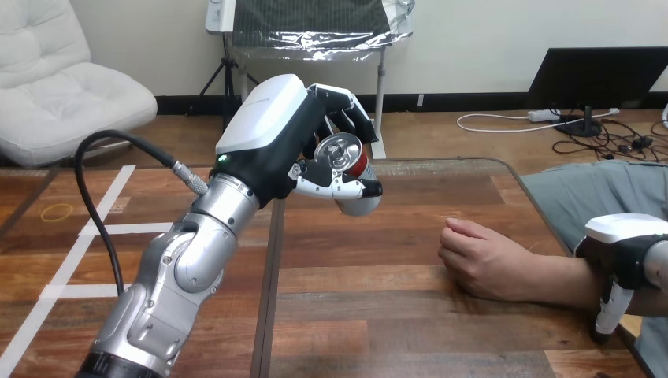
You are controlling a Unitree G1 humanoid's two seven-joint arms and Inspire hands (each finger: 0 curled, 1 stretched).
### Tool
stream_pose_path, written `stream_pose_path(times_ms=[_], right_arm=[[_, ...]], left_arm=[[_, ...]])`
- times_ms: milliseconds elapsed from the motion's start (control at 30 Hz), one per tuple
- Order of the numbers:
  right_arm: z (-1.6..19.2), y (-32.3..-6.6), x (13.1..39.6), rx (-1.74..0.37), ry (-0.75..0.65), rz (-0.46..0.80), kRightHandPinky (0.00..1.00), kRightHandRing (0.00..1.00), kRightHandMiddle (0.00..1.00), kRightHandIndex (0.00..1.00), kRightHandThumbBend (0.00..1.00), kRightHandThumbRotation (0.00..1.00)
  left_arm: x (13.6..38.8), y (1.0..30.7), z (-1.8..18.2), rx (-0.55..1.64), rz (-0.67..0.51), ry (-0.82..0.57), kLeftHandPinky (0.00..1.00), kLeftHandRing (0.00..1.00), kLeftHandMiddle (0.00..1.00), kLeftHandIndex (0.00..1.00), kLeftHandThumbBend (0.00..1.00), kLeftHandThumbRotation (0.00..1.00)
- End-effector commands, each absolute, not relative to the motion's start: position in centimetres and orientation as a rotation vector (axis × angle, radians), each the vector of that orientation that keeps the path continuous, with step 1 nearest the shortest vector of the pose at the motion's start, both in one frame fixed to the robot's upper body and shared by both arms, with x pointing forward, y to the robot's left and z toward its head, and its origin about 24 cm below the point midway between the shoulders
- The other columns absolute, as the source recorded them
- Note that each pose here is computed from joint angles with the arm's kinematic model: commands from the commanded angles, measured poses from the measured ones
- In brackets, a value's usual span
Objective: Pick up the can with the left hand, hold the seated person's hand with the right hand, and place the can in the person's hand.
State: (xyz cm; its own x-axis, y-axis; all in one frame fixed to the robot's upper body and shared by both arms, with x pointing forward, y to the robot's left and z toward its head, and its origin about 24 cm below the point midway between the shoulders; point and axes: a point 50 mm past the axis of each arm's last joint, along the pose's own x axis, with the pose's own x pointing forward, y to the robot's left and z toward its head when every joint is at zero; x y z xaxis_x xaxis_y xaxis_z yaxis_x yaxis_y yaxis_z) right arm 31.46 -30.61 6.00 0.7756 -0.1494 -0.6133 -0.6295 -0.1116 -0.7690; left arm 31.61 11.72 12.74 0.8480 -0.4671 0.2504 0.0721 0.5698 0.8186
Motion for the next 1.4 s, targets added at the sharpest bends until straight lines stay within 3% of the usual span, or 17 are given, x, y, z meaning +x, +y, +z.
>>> stream_pose_path(times_ms=[0,467,733,1033,1367], right_arm=[[6.24,-29.40,32.64,-1.635,0.578,0.443,0.49,0.56,0.64,0.65,0.74,0.00],[6.06,-29.48,32.66,-1.604,0.567,0.416,0.48,0.59,0.63,0.52,0.72,0.00],[5.95,-29.58,32.54,-1.601,0.555,0.409,0.52,0.64,0.67,0.52,0.72,0.00],[5.94,-29.59,32.46,-1.597,0.573,0.412,0.45,0.55,0.62,0.54,0.69,0.00],[6.08,-29.64,32.32,-1.597,0.569,0.409,0.45,0.55,0.62,0.54,0.67,0.00]], left_arm=[[31.65,11.34,15.51,0.908,-0.292,-0.590,0.33,0.39,0.46,0.49,0.56,0.00],[31.79,11.43,15.42,0.915,-0.292,-0.581,0.33,0.38,0.46,0.49,0.56,0.00],[31.88,11.45,15.32,0.912,-0.294,-0.574,0.33,0.39,0.46,0.50,0.56,0.00],[31.96,11.41,15.22,0.918,-0.293,-0.573,0.32,0.38,0.46,0.50,0.56,0.00],[32.04,11.32,15.18,0.921,-0.294,-0.569,0.32,0.39,0.46,0.50,0.56,0.00]])
